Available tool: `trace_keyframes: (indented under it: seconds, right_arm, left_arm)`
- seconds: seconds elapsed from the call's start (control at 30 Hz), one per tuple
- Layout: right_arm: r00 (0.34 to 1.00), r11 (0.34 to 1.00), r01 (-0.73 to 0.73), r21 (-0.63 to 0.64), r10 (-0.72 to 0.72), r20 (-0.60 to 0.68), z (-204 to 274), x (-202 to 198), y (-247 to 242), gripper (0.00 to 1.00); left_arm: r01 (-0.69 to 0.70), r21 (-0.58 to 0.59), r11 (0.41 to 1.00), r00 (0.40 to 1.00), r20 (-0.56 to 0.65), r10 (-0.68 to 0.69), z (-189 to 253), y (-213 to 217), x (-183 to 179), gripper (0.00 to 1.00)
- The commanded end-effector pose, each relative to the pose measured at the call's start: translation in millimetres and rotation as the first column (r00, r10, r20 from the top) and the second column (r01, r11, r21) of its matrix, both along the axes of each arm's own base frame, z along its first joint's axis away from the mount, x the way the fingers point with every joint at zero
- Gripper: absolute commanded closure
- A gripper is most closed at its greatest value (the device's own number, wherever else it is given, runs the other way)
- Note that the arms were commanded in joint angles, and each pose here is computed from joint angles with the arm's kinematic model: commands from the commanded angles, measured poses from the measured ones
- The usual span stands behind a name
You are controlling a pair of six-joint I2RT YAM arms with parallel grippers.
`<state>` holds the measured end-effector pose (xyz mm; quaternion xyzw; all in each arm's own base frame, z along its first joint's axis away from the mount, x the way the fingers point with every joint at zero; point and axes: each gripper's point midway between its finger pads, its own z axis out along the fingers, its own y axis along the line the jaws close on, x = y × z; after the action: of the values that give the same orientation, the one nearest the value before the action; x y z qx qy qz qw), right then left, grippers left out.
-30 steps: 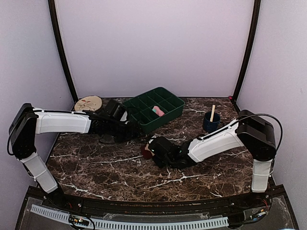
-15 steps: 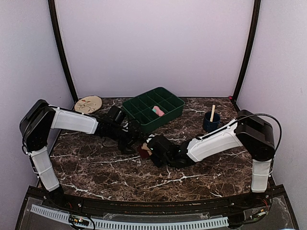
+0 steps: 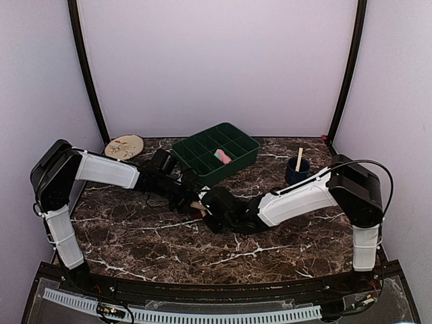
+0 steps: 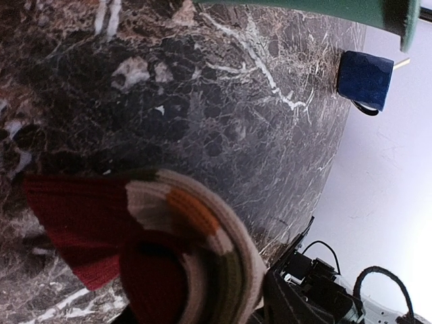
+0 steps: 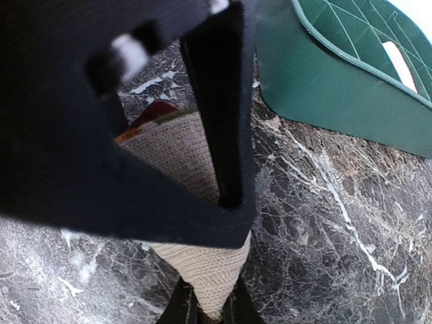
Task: Roll the socks
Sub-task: Roll the sock at the center of the board.
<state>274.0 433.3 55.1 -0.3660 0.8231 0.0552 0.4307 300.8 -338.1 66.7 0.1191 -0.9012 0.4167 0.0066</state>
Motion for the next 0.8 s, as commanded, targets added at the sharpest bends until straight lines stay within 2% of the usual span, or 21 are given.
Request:
trace_keyframes:
  seconds: [0.0,0.13,0.27,0.47,0.6,0.77]
  right_arm:
    - [0.999,0.999,-0.044,0.028,0.044,0.003,3,-6,17,1.0]
    - [0.999,0.998,-0.05,0.029,0.051,-0.012,1,-8,18,1.0]
    - [0.998,0.999,-0.039,0.021,0.04,-0.042,-6,-10,16,1.0]
    - [0.99,0.997,0.05,0.052,-0.043,-0.134,-15,-6,7,1.0]
    - [0.972,0.99,0.097,0.104,-0.072,-0.225,-19,-5,-2,0.9]
    - [0.949,0.976,0.105,0.191,-0.041,-0.312,-14,-10,-4,0.74]
  left_arm:
    - [-0.009,-0.028,1.0,1.0,0.02,0.01,12,-3,10,0.59]
    - [-0.018,-0.003,1.0,0.999,0.028,0.018,8,0,12,0.82]
    - [-0.013,0.018,1.0,0.998,0.061,0.012,9,0,18,1.0]
    - [0.023,0.042,0.999,0.992,0.127,-0.028,3,-5,30,1.0]
    - [0.056,0.042,0.998,0.983,0.173,-0.062,-6,-10,36,1.0]
    - [0.071,-0.014,0.997,0.969,0.237,-0.065,-9,-6,52,1.0]
